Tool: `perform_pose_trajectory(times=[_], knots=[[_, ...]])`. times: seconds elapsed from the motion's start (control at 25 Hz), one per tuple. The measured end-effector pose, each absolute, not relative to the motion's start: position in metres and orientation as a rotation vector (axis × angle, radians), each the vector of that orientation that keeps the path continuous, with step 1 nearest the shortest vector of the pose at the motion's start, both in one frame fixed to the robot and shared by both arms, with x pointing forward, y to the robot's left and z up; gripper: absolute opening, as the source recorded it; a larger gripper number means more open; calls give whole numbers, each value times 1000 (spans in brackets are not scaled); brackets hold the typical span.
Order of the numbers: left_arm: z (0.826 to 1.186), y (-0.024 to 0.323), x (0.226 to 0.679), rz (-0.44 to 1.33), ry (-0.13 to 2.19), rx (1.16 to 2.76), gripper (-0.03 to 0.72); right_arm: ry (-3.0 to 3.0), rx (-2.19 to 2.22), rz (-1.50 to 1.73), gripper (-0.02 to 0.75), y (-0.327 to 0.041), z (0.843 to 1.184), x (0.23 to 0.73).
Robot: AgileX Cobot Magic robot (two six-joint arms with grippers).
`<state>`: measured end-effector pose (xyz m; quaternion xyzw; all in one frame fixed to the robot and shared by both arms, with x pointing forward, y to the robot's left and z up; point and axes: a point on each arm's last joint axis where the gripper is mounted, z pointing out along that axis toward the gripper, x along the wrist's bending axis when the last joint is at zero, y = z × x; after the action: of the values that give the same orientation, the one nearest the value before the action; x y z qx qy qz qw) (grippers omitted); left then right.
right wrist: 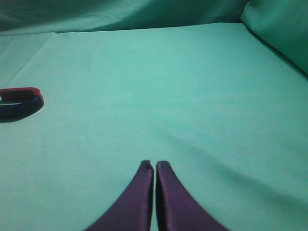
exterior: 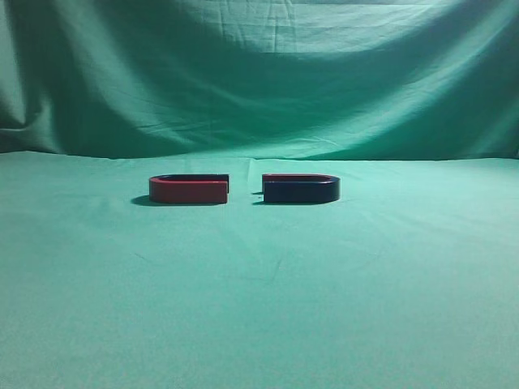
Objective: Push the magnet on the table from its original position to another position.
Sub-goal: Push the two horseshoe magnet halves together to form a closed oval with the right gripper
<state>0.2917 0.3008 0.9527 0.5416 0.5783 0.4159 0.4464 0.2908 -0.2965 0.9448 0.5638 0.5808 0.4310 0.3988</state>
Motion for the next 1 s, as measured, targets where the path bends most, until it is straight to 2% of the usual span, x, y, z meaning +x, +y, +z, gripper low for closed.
perform_pose_trajectory(times=[1.0], knots=[[953,301,292,1030,1432,1341,399,1423,1356,1125,0,-296,951,293]])
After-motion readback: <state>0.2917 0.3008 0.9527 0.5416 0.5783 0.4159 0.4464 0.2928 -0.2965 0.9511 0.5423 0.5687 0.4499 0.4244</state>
